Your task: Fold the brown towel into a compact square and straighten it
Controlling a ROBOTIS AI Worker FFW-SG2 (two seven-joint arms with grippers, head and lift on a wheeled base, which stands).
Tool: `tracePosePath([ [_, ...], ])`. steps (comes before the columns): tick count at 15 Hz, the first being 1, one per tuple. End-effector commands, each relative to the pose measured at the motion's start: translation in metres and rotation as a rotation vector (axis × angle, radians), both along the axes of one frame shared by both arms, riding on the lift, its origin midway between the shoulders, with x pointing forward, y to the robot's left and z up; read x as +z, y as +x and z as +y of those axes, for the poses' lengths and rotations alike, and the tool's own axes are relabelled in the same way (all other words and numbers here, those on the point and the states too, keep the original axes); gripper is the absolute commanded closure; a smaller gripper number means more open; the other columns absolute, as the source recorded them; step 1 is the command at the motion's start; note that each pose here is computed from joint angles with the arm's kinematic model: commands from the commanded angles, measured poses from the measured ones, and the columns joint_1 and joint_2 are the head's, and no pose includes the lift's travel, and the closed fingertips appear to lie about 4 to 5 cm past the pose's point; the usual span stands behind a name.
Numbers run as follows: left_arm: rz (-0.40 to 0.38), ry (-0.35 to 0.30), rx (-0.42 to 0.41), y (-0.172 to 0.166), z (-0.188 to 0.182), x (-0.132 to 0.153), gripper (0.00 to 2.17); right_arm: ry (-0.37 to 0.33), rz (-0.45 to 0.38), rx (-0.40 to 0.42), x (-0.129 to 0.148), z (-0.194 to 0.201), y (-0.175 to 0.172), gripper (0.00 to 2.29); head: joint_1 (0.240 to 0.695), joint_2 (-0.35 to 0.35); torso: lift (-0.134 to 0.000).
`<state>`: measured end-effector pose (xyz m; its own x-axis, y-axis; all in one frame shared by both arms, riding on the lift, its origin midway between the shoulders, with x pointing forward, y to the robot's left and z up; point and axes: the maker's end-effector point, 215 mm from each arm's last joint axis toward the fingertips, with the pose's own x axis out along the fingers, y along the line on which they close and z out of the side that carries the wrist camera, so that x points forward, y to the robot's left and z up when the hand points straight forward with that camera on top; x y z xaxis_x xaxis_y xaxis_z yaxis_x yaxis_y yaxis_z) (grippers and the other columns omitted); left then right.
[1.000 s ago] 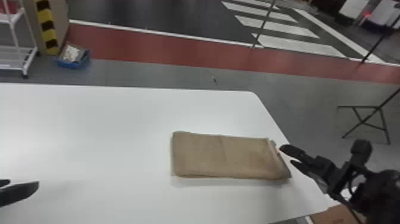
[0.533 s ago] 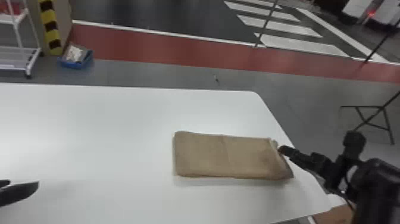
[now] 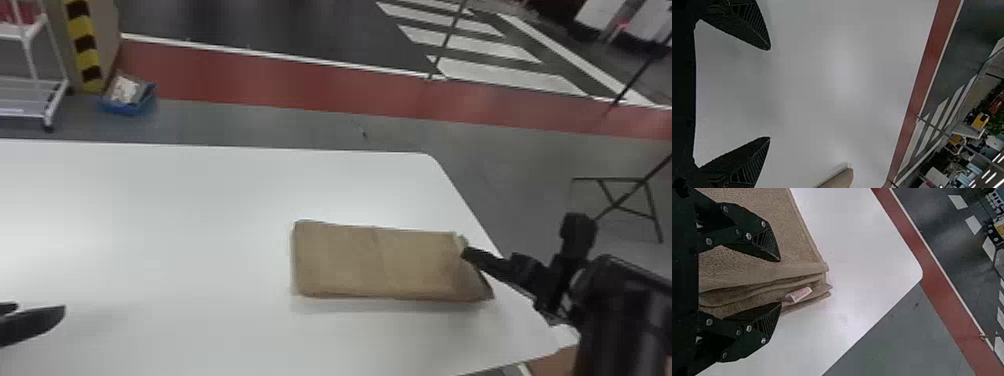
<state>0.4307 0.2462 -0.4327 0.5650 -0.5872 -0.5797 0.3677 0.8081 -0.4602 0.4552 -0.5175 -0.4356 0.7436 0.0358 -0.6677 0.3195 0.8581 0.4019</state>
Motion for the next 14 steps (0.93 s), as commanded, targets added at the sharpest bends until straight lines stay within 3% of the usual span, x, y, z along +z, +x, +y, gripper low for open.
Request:
tracePosePath([
  [1,0.002,-0.002,0.001,0.000,0.000,-0.001,0.07,-0.005,0.007,-0.003,-0.002,-0.002,-0.002,0.59,0.695,-0.332,-0.124],
  [3,0.000,-0.003,-0.002,-0.001,-0.001,-0.001,0.07,-0.004,0.011,-0.001,-0.004,-0.001,-0.003,0.60,0.695,-0.334,-0.124],
  [4,0.004,-0.003,-0.002,-0.001,-0.001,-0.001,0.07,-0.004,0.011,-0.001,-0.004,-0.001,-0.003,0.77,0.695,-0.335,-0.124],
  [8,0.001,-0.002,0.000,0.000,0.000,-0.001,0.07,0.002,0.014,0.000,-0.007,0.002,-0.004,0.83,0.695,-0.335,-0.124],
  [9,0.003,-0.003,0.000,-0.001,0.000,-0.002,0.07,0.004,0.013,0.003,-0.007,0.004,-0.004,0.99,0.695,-0.334,-0.124],
  [14,-0.002,0.003,0.006,0.001,0.006,0.001,0.07,0.049,-0.009,0.025,-0.006,0.027,0.001,0.99,0.695,-0.317,-0.124],
])
